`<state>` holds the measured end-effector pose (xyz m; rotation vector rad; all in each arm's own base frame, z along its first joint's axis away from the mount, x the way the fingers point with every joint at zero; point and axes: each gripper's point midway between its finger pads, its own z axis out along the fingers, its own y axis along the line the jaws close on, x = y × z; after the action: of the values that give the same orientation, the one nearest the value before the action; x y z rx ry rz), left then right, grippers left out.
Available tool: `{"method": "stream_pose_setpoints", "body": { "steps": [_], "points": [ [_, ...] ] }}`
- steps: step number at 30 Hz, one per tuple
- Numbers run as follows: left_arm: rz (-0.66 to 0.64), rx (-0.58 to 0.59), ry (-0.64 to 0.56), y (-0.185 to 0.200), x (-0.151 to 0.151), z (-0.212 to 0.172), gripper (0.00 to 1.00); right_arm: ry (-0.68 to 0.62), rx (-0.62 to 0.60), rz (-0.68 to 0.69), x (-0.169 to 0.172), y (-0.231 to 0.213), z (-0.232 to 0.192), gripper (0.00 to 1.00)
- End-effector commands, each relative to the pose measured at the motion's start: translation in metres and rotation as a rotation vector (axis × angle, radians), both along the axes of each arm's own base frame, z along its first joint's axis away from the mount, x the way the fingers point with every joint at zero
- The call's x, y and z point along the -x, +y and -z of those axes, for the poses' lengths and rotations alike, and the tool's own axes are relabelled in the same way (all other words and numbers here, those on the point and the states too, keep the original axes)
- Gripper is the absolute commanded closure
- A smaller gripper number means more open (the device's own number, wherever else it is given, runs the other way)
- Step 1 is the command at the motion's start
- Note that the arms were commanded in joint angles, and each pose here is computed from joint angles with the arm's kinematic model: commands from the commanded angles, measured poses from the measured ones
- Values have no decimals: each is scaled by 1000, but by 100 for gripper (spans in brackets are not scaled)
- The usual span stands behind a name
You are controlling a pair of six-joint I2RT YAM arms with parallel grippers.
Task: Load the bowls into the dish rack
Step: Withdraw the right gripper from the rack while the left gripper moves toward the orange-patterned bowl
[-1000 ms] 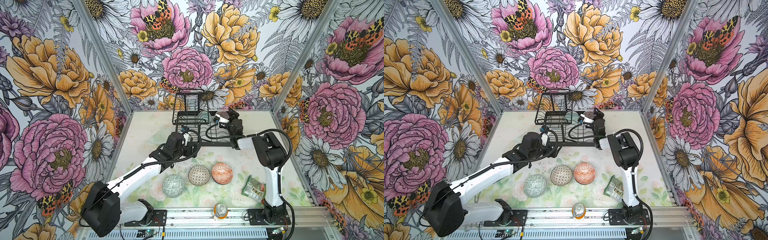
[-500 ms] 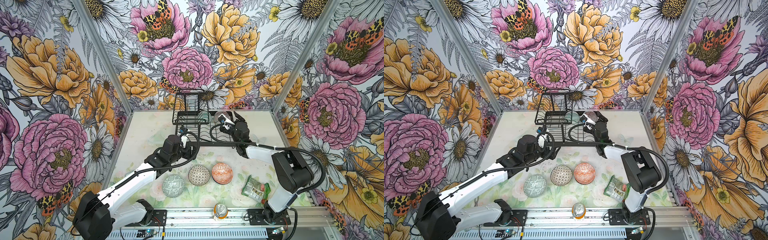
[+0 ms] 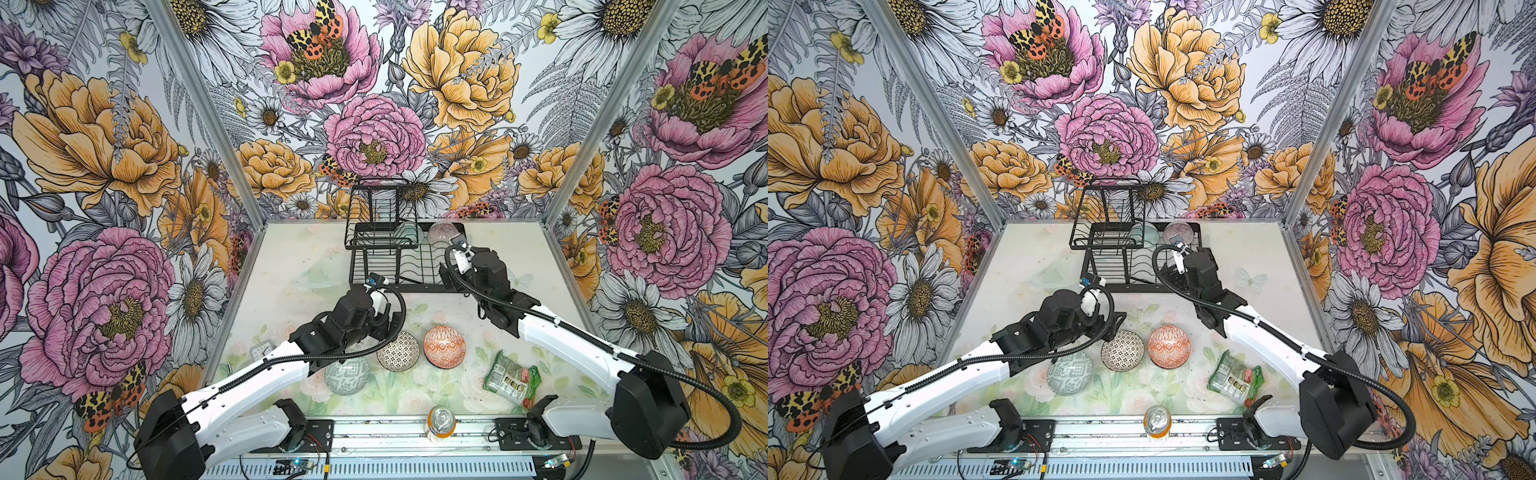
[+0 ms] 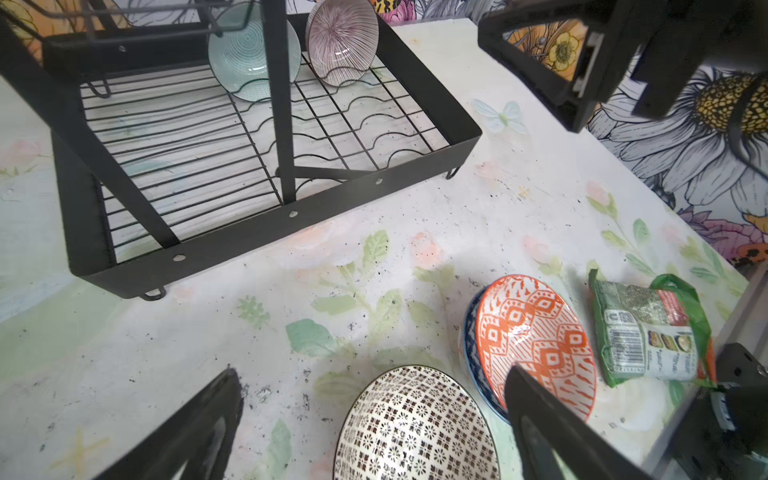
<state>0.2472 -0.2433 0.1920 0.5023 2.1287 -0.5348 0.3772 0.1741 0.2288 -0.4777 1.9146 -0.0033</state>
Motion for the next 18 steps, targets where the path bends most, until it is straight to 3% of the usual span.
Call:
{"method": "stream_pose_setpoints", "body": {
  "steps": [1, 8, 18],
  "points": [
    [28, -26, 16, -7, 7, 9, 1, 237, -147, 15, 35, 1, 41, 0],
    [109, -49, 55, -32, 12, 24, 1, 325, -153, 60, 55, -9, 56, 1],
    [243, -82, 116, -89, 24, 50, 1, 324, -134, 57, 46, -5, 48, 1]
  ]
}}
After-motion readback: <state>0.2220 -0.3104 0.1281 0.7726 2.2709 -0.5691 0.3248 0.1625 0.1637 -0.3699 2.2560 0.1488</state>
